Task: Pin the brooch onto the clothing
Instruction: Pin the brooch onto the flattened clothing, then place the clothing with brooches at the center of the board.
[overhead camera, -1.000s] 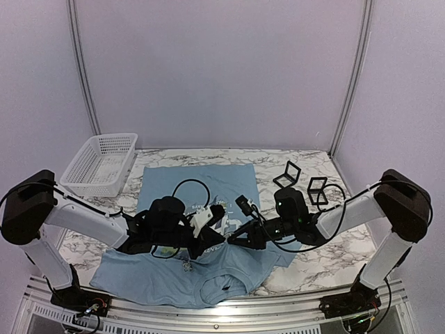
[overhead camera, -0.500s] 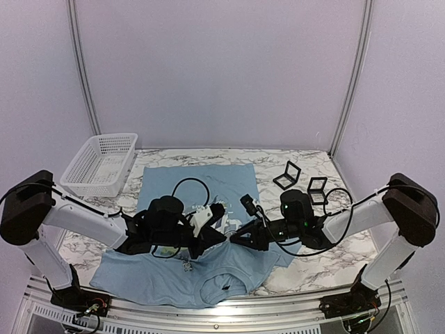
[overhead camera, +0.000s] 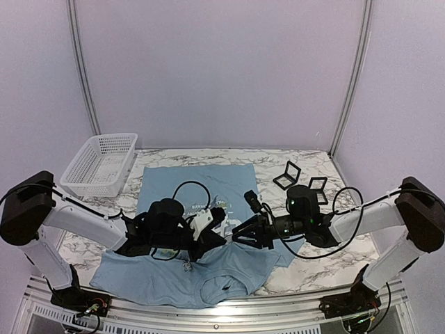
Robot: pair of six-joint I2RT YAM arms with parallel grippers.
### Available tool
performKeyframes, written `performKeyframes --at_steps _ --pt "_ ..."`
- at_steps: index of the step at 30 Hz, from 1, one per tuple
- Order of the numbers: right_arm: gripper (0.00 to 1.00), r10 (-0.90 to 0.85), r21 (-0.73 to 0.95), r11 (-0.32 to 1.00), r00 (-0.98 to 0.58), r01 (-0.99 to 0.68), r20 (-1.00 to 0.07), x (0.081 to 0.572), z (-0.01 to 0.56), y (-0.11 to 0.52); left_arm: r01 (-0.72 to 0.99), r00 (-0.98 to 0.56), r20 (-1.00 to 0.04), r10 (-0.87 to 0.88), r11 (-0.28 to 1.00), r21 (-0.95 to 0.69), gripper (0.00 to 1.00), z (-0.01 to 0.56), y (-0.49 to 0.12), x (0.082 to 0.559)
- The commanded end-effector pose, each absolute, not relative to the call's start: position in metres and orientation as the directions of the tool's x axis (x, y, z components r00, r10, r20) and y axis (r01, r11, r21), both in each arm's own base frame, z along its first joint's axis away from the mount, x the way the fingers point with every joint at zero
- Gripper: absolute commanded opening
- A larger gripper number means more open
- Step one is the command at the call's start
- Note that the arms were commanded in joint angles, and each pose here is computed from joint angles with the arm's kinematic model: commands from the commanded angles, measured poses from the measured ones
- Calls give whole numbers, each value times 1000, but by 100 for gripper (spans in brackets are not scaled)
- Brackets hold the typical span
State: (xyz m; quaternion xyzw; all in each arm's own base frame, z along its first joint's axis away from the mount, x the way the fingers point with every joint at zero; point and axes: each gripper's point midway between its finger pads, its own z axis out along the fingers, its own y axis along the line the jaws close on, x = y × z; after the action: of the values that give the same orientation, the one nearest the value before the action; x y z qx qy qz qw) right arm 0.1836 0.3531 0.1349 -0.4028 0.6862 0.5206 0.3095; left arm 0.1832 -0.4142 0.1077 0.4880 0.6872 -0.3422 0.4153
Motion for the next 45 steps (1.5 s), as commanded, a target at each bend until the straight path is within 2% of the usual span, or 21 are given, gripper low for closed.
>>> performKeyframes --at_steps 1,6,12,17,27,36,41,45 --pt "33 -205 428 110 -442 -897 -874 188 154 339 959 -143 -917 371 282 -35 0 117 -412 181" --pt "34 -176 401 162 -427 -901 -887 201 161 328 958 -128 -916 380 287 -15 0 117 -411 182" --pt "46 -223 374 130 -394 -918 -891 186 134 326 970 -145 -923 356 234 -63 0 125 -417 173" --pt "47 -199 301 24 -299 -953 -933 171 137 327 981 -164 -926 339 158 -116 0 131 -421 160" --pt "46 -235 208 -28 -196 -978 -952 157 126 337 963 -270 -908 321 108 -248 0 135 -427 155" --pt "42 -223 191 -23 -181 -981 -958 166 130 349 966 -259 -915 311 59 -253 0 143 -428 148" --pt "30 -229 208 -39 -194 -977 -954 167 127 353 969 -245 -920 306 48 -242 0 145 -429 147" --pt "26 -234 216 -45 -200 -975 -951 167 125 354 972 -234 -923 305 49 -230 0 146 -428 148"
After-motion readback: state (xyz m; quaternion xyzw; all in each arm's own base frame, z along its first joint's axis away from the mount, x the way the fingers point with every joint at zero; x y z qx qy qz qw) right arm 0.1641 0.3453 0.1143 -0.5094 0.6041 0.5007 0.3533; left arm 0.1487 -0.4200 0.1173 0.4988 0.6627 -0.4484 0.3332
